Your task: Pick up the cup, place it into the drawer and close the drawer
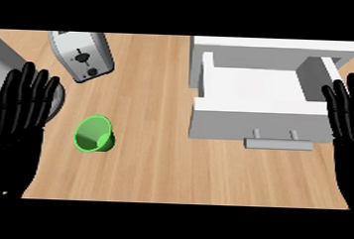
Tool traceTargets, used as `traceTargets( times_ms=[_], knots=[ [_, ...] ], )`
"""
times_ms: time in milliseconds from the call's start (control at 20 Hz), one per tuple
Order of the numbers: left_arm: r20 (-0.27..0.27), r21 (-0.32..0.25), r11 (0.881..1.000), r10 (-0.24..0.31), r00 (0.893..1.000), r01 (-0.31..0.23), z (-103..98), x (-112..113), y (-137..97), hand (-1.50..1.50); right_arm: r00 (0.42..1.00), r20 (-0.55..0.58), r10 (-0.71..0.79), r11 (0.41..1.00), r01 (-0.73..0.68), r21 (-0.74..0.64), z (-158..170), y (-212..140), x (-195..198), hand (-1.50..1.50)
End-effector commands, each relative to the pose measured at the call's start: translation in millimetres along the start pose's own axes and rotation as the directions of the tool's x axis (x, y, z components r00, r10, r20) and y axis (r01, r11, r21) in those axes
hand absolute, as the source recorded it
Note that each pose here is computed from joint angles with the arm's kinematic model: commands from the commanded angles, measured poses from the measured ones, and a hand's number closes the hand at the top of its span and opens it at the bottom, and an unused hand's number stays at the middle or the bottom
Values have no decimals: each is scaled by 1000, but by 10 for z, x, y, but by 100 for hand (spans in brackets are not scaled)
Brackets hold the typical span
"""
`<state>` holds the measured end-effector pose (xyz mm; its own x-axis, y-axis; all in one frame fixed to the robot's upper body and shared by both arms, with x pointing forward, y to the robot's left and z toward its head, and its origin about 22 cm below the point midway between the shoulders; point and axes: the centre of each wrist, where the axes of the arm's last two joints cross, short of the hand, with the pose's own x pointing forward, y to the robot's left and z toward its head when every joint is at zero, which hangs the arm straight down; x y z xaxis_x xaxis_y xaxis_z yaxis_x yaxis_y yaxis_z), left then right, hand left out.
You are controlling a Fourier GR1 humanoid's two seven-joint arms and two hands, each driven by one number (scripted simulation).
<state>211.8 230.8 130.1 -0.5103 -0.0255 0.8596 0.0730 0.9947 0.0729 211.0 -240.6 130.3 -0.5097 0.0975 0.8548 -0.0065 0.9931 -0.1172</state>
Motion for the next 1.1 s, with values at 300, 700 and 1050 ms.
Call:
traceTargets(
  times_ms=[300, 700, 1050],
  knots=[
    [-224, -212, 921, 278, 934, -325, 133, -387, 408, -150, 994, -110, -22, 989, 37, 143, 27, 102, -96, -150],
    [-282, -197, 917, 286, 916, -348, -138, -749, 959, -150, 991, -122, -46, 986, 65, 156, -260, -66, -256, -150],
    [-366, -187, 929, 237, 900, -320, 70, -1298, 1126, -150, 995, -88, -50, 988, 62, 144, -359, 67, -183, -150]
  ],
)
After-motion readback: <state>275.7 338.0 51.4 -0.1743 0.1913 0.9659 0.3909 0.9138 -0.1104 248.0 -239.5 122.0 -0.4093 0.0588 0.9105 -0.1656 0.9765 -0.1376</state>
